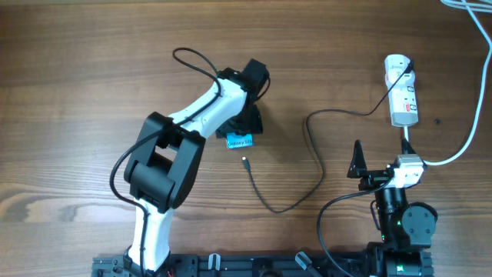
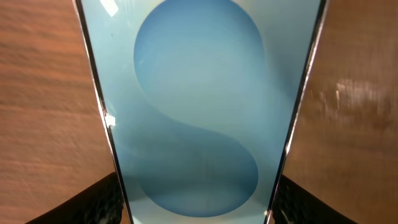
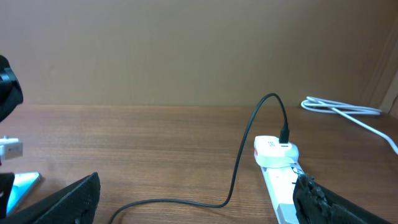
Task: Plug charger to phone and switch on socket
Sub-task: 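Carry the phone right and hold it upright near the cable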
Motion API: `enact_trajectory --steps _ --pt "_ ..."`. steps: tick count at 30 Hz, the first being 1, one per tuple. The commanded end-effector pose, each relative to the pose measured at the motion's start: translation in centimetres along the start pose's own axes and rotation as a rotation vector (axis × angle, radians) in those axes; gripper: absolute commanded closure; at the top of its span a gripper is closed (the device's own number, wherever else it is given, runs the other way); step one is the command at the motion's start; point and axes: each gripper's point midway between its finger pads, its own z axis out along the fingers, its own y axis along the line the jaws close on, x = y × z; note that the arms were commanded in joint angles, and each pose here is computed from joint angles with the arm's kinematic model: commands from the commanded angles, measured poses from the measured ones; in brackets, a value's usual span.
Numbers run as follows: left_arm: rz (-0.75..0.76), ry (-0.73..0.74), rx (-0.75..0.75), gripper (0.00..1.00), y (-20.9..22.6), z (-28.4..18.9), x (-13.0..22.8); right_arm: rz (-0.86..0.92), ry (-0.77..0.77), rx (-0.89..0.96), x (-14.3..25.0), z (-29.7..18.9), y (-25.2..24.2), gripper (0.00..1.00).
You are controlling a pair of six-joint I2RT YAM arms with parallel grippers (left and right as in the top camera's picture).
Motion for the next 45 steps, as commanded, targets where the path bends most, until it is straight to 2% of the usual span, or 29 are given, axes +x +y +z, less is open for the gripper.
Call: enact_trajectory --steps 1,4,6,7,13,22,26,34,37,39,40,42,45 --pt "0.054 0.186 -0.115 0.24 2.6 5.2 4.2 0.01 -0.009 0.008 -0.2 0.0 -0.1 0.01" --pt "0.023 0.176 -0.107 0.21 2.8 5.2 3.7 0.01 -0.009 0.008 -0.2 0.0 -0.1 0.0" --pt "-0.028 0.161 -0.094 0.01 3.1 5.3 2.9 0.01 -0.009 0.008 -0.2 0.0 -0.1 0.0" --pt "-0.041 0.152 -0.088 0.0 3.1 5.4 2.5 0.01 -0.009 0.008 -0.2 0.0 -0.1 0.0" --pt "-0.068 0.07 -0.022 0.0 2.4 5.7 -0.1 0.01 -0.009 0.008 -0.2 0.0 -0.1 0.0" --pt "-0.091 0.051 -0.017 0.0 3.0 5.7 -1.0 0.01 -0.009 0.008 -0.2 0.0 -0.1 0.0" --pt "-0.129 0.053 -0.016 0.2 4.3 5.8 -1.8 0.01 -0.009 0.008 -0.2 0.0 -0.1 0.0" --pt "-0.177 0.008 -0.053 0.22 6.6 5.8 -3.6 0.01 -0.009 0.008 -0.2 0.0 -0.1 0.0" --pt "-0.177 -0.061 -0.136 0.22 8.2 5.7 -4.8 0.01 -0.009 0.008 -0.2 0.0 -0.1 0.0" --pt "-0.176 -0.067 -0.144 0.18 8.4 5.6 -4.9 0.01 -0.009 0.008 -0.2 0.0 -0.1 0.0" --pt "-0.176 -0.06 -0.144 0.15 8.4 5.6 -4.7 0.01 -0.009 0.008 -0.2 0.0 -0.1 0.0" --pt "-0.172 -0.035 -0.145 0.0 8.3 5.6 -4.1 0.01 -0.009 0.008 -0.2 0.0 -0.1 0.01" --pt "-0.17 0.015 -0.109 0.0 7.7 5.7 -3.1 0.01 -0.009 0.008 -0.2 0.0 -0.1 0.0"
